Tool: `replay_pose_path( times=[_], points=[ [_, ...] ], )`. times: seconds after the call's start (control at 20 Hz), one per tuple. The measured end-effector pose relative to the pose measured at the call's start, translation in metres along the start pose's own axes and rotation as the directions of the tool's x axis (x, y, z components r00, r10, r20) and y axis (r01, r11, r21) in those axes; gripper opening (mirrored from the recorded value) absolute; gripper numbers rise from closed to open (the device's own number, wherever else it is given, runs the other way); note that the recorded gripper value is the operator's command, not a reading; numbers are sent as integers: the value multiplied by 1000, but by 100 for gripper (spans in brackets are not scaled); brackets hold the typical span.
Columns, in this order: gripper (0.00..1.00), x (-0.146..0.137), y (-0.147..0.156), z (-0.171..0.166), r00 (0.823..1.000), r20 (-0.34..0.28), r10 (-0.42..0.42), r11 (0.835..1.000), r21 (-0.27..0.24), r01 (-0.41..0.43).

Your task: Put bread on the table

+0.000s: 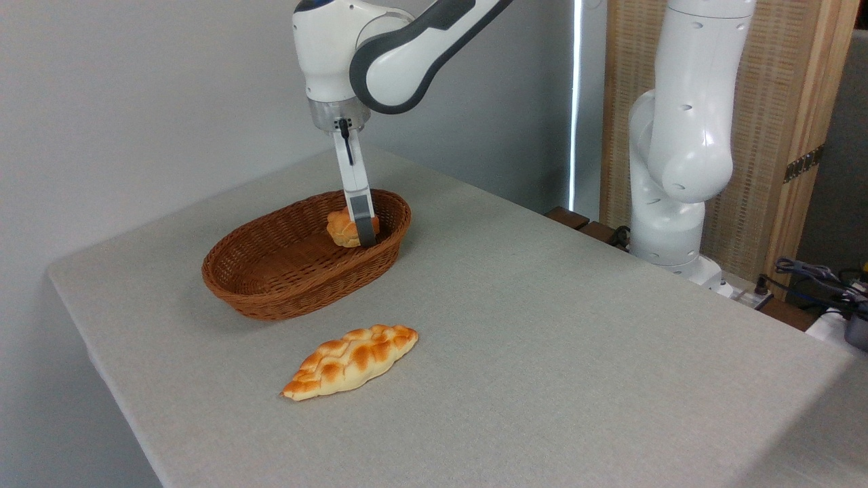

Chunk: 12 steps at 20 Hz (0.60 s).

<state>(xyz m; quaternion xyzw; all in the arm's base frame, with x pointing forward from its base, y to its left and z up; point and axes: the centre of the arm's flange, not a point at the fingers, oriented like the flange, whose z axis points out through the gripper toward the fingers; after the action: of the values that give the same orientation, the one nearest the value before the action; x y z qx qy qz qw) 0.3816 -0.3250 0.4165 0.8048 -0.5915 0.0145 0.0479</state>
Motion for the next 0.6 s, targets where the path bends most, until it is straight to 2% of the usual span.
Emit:
replay_pose_path(
  times=[0.6],
  points=[
    [31,-3,-5,-1,1000,-2,-13,1000,0,13]
  ],
)
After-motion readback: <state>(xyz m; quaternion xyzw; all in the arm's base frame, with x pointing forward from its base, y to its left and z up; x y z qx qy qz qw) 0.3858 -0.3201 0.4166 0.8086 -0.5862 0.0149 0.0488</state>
